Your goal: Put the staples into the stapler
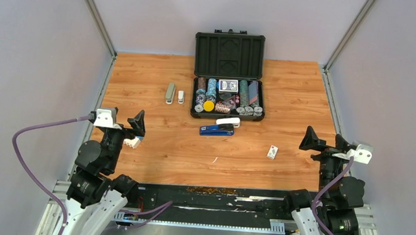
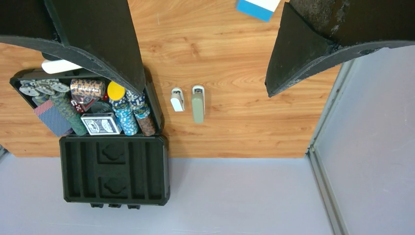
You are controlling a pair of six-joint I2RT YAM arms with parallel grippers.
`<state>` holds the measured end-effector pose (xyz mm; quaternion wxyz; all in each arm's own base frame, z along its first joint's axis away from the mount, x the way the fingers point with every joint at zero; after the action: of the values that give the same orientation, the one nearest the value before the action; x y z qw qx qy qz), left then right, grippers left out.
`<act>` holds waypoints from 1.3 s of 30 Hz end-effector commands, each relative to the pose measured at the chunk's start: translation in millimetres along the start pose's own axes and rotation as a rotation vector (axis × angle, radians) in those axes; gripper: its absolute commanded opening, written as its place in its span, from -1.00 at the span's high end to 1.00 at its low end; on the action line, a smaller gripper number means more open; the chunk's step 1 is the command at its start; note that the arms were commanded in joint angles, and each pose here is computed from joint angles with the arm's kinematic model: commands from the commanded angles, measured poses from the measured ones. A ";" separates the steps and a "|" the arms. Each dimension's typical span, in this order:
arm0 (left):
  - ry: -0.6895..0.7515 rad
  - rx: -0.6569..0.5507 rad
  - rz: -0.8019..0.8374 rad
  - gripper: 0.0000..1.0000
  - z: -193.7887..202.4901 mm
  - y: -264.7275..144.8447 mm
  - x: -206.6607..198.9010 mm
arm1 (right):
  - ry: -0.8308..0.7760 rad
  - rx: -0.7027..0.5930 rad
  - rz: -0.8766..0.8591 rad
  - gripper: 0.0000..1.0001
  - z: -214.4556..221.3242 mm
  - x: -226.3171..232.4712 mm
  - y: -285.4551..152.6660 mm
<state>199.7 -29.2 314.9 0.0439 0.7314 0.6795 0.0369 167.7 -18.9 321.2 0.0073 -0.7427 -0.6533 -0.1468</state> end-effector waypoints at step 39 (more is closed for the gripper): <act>-0.011 -0.025 0.034 -1.00 -5.0 -6.8 -4.3 | 0.059 1.142 0.228 -0.92 232.8 21.7 31.2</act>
<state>193.3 -35.2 314.2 0.0464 0.7463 0.6630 0.0371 238.9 34.2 117.6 0.4266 -0.6981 -0.5305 0.2219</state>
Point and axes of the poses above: each gripper's point midway between its finger pads, its own y axis out along the fingers, its own x axis along the line the jaws close on, z = x × y, the point moved 1 cm from there along -y, back along the fingers, and after that the axes turned 4 degrees about y, right-handed, at the moved point
